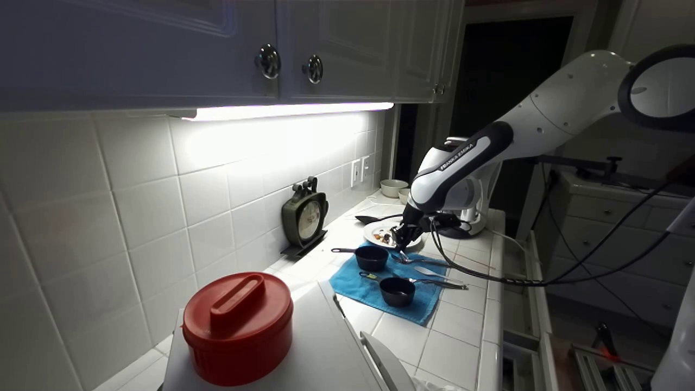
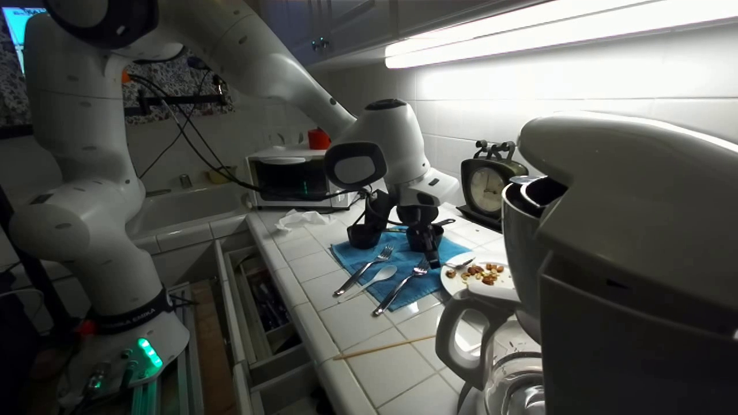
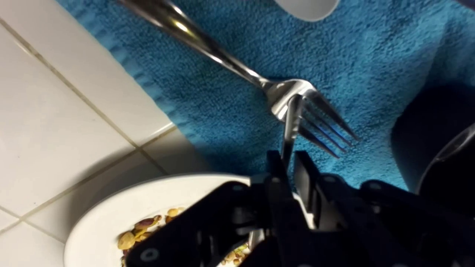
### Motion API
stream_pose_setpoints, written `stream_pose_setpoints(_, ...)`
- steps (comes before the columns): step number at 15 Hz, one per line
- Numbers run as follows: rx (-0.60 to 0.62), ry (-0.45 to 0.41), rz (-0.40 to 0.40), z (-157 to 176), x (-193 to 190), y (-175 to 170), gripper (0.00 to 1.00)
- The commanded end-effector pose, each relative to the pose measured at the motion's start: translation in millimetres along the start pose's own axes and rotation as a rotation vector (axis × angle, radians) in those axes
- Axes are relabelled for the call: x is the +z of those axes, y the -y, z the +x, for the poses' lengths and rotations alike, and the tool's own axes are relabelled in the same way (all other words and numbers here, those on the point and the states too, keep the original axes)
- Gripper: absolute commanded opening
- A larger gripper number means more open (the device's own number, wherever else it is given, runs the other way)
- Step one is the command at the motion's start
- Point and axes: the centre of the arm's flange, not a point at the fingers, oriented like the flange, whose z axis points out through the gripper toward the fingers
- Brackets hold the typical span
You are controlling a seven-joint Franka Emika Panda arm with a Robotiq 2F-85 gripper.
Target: Use the silver spoon to remove some contents from the white plate and put them on the blue towel.
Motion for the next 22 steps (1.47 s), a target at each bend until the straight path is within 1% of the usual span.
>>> stream_pose_setpoints(1, 0.024, 0.012, 0.023, 6, 0, 0, 0.11)
stream_pose_setpoints(2, 0.024, 0.012, 0.026, 6, -1, 0, 0.08)
stream_pose_setpoints(3, 0.024, 0.012, 0.026, 6, -1, 1, 0.01)
stream_pose_setpoints(4, 0.024, 0.011, 0.027, 7, -2, 1, 0.06)
stream_pose_setpoints(5, 0.023, 0.01, 0.026, 7, -3, 1, 0.04)
stream_pose_setpoints(6, 0.023, 0.009, 0.027, 7, -3, 1, 0.06)
stream_pose_setpoints(7, 0.021, 0.009, 0.028, 7, -3, 2, 0.05)
stream_pose_setpoints(12, 0.02, 0.002, 0.029, 6, -6, 2, 0.07)
stream_pose_setpoints(13, 0.021, -0.001, 0.028, 6, -8, 2, 0.31)
stream_pose_setpoints(14, 0.019, -0.007, 0.027, 6, -11, 3, 0.31)
stream_pose_setpoints(15, 0.019, -0.011, 0.027, 6, -12, 3, 0.34)
stream_pose_setpoints(16, 0.019, -0.013, 0.029, 7, -13, 3, 0.39)
stream_pose_setpoints(19, 0.016, -0.016, 0.029, 11, -12, 5, 0.61)
stream_pose_setpoints(21, 0.013, -0.014, 0.029, 15, -9, 7, 0.73)
stream_pose_setpoints(22, 0.01, -0.011, 0.029, 15, -7, 9, 0.82)
